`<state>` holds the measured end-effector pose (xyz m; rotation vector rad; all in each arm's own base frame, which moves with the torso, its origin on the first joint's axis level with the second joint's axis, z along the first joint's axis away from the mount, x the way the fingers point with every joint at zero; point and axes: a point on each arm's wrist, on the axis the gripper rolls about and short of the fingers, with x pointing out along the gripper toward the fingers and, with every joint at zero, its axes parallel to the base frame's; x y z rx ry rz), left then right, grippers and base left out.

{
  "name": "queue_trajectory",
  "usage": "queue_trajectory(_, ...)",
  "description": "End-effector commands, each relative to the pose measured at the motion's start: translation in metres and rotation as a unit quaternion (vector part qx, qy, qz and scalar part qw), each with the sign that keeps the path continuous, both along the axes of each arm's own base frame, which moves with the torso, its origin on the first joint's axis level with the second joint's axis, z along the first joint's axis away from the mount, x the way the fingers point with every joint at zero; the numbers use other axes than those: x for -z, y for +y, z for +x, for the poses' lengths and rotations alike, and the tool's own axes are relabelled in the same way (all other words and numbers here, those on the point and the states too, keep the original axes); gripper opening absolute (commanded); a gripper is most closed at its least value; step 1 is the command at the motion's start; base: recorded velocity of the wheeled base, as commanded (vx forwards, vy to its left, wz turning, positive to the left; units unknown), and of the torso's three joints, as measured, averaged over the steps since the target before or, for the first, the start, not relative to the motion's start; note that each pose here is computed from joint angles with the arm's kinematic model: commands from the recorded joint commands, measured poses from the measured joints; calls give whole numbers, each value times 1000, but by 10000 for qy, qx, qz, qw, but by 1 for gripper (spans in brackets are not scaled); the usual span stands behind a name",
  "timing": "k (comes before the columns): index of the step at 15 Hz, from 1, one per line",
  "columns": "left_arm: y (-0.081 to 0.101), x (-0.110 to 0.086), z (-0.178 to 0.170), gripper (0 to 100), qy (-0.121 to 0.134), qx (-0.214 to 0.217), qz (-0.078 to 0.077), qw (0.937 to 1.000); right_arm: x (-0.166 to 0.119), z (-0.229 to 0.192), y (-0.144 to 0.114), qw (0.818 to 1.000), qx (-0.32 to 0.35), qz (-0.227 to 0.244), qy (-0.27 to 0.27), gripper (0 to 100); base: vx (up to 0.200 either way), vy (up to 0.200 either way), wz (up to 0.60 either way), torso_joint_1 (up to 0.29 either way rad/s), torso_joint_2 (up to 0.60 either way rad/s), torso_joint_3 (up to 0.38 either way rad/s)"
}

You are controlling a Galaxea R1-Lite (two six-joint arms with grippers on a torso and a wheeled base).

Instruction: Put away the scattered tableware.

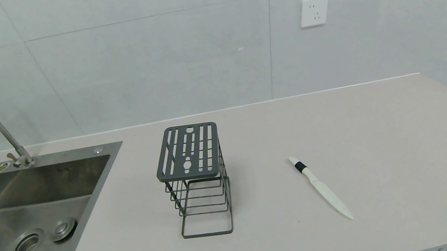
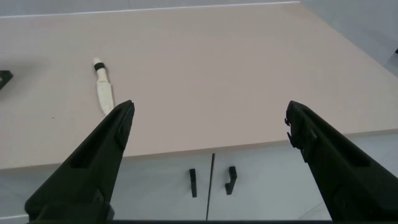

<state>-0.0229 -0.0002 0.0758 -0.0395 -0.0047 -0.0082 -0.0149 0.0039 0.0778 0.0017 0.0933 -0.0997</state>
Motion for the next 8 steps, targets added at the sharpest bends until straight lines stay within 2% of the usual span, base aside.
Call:
queue_trajectory(1,0,0,0,100,1,-2,-2,10000,0,0,0,10000,-3,-2,-7,100,0,0,0,0,0,0)
queue_trajectory(6,0,0,0,100,1,-2,6,10000,0,0,0,10000,-3,-2,-7,100,0,0,0,0,0,0)
queue_trajectory(8,0,0,0,100,1,-2,6,10000,0,0,0,10000,-3,-2,-7,100,0,0,0,146,-29,124)
